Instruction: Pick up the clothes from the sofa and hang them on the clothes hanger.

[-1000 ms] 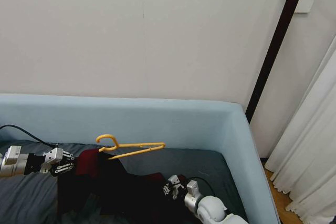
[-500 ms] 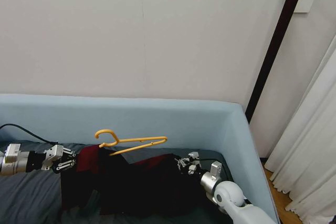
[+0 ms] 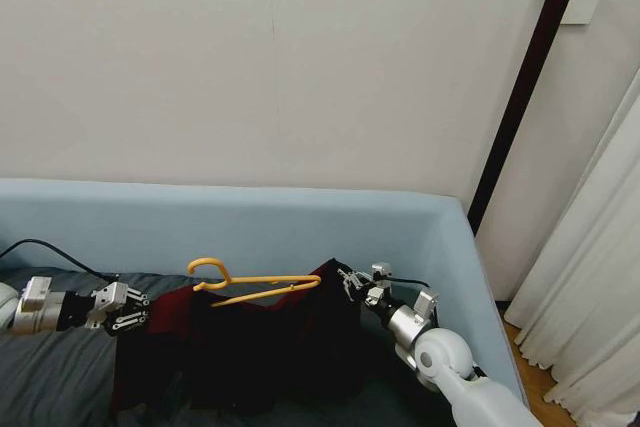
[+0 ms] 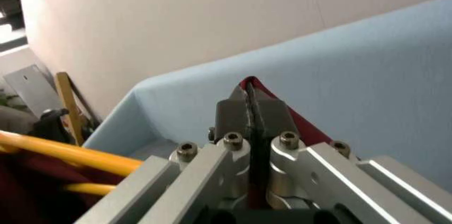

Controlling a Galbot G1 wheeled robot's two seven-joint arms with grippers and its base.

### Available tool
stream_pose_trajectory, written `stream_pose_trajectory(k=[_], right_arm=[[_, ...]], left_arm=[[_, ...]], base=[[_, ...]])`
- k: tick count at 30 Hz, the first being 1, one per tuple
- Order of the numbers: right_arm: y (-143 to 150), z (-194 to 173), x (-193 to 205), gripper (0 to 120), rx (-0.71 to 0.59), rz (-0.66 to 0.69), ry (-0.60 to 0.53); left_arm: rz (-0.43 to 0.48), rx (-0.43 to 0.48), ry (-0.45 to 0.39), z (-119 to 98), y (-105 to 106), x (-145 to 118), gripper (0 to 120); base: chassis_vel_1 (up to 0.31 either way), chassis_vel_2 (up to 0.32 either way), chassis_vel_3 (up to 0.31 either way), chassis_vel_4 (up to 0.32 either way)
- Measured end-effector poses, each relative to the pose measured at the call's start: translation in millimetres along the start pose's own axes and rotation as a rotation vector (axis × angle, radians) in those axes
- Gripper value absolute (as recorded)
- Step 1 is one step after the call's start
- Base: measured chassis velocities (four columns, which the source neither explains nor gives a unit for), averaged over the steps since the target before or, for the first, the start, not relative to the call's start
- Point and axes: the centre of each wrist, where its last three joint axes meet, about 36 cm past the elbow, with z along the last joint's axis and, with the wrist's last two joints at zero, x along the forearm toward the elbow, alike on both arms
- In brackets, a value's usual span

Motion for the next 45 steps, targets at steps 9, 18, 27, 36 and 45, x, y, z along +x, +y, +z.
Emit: stream_pose_trajectory(k=[9, 18, 27, 36, 45], right_arm=[[12, -4, 5, 0, -0.004, -0.079, -0.064], [13, -7, 7, 0, 0.009, -0.128, -0.080], [2, 0, 10, 0, 0.038, -0.103, -0.052], [-9, 4, 8, 0, 0.049, -0.076, -0.042], [-20, 8, 12, 0, 0.059, -0.058, -0.027]], left_arm=[[0.026, -0.003, 0.015, 7, 8, -22, 1], [0.017, -0.006, 0.026, 13, 15, -24, 1], [0.015, -0.009, 0.007, 11, 22, -23, 1], [0.017, -0.003, -0.010, 9, 26, -23, 1], [0.012, 0.002, -0.010, 11, 27, -21, 1]], base=[[0.000, 0.000, 0.000, 0.000], [0.000, 0.000, 0.000, 0.000], [0.000, 0.000, 0.000, 0.000], [0.000, 0.000, 0.000, 0.000], [0.000, 0.000, 0.000, 0.000]])
